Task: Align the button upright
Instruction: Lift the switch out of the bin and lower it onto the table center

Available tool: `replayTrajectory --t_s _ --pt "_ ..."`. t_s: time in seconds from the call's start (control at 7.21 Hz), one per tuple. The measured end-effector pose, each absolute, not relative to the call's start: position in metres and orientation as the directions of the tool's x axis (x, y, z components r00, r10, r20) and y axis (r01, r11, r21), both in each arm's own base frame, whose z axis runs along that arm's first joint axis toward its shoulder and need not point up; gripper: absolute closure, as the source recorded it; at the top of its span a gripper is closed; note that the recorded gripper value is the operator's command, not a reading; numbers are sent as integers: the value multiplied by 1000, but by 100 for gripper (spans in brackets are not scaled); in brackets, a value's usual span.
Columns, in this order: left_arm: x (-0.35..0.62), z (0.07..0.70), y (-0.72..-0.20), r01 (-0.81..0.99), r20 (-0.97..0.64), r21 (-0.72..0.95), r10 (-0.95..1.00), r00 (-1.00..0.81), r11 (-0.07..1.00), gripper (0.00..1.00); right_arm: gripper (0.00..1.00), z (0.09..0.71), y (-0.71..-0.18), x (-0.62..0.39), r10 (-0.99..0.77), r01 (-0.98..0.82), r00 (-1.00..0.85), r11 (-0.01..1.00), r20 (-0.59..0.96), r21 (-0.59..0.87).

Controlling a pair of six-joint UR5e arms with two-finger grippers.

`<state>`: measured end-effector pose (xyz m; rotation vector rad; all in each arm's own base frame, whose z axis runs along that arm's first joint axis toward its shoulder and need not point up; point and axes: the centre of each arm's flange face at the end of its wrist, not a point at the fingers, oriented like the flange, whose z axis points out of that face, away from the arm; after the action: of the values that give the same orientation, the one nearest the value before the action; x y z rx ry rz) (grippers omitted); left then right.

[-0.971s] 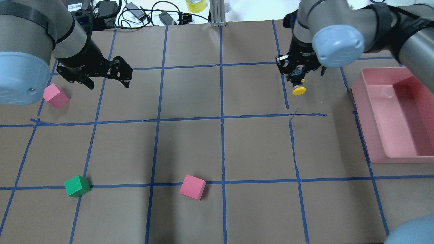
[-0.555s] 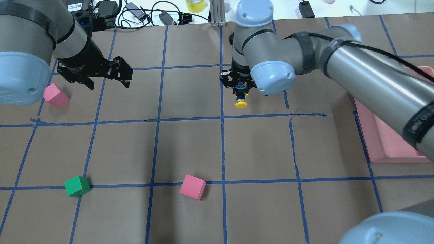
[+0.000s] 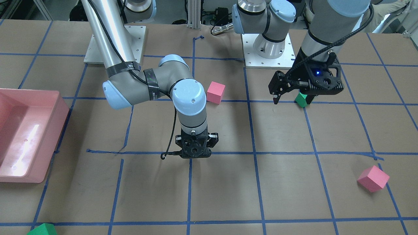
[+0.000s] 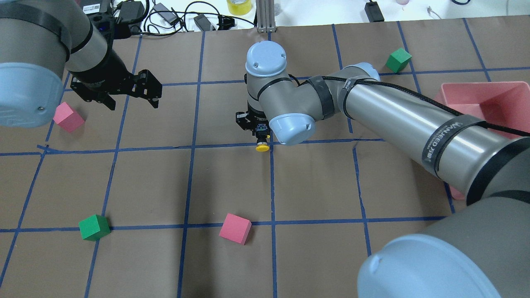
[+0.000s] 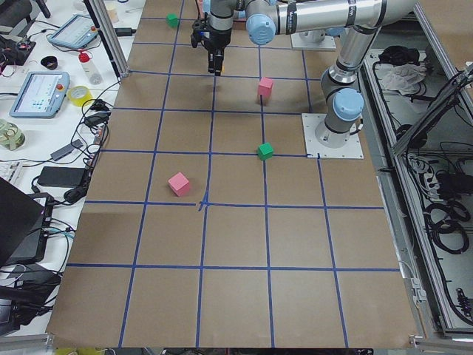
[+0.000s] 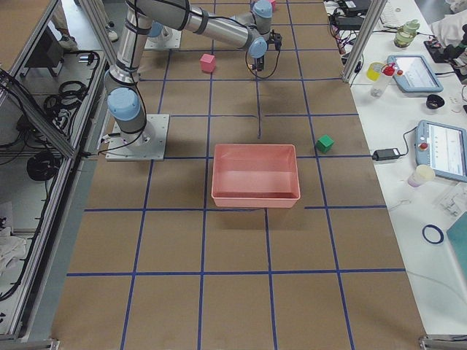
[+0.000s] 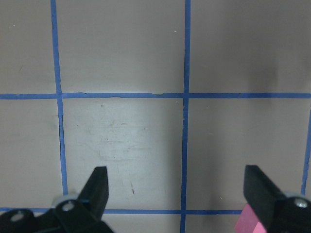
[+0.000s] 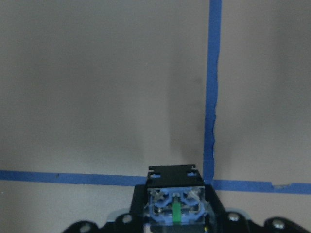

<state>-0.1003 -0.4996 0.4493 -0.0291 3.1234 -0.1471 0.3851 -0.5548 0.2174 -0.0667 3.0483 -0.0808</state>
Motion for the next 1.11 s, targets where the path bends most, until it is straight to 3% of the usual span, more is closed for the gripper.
replayTrajectory --t_s 0.28,0.55,0.69,0.83,1.11 --pt "-100 449 -500 -18 -13 -93 -19 -1000 995 0 98 203 -554 387 -108 -104 -991 993 -81 -51" --pt "-100 449 -500 -19 -15 -92 -20 -1000 996 0 72 194 -549 385 -122 -119 -990 992 -68 -39" --pt "-100 449 -500 -19 -15 -93 -21 -1000 995 0 48 188 -545 383 -121 -120 -991 992 -64 -27" --pt "-100 448 -500 -19 -14 -93 -21 -1000 995 0 2 185 -542 382 -121 -120 -991 993 -64 -19" --pt "-99 447 -501 -19 -14 -91 -20 -1000 996 0 0 192 -539 382 -125 -124 -989 992 -75 -26"
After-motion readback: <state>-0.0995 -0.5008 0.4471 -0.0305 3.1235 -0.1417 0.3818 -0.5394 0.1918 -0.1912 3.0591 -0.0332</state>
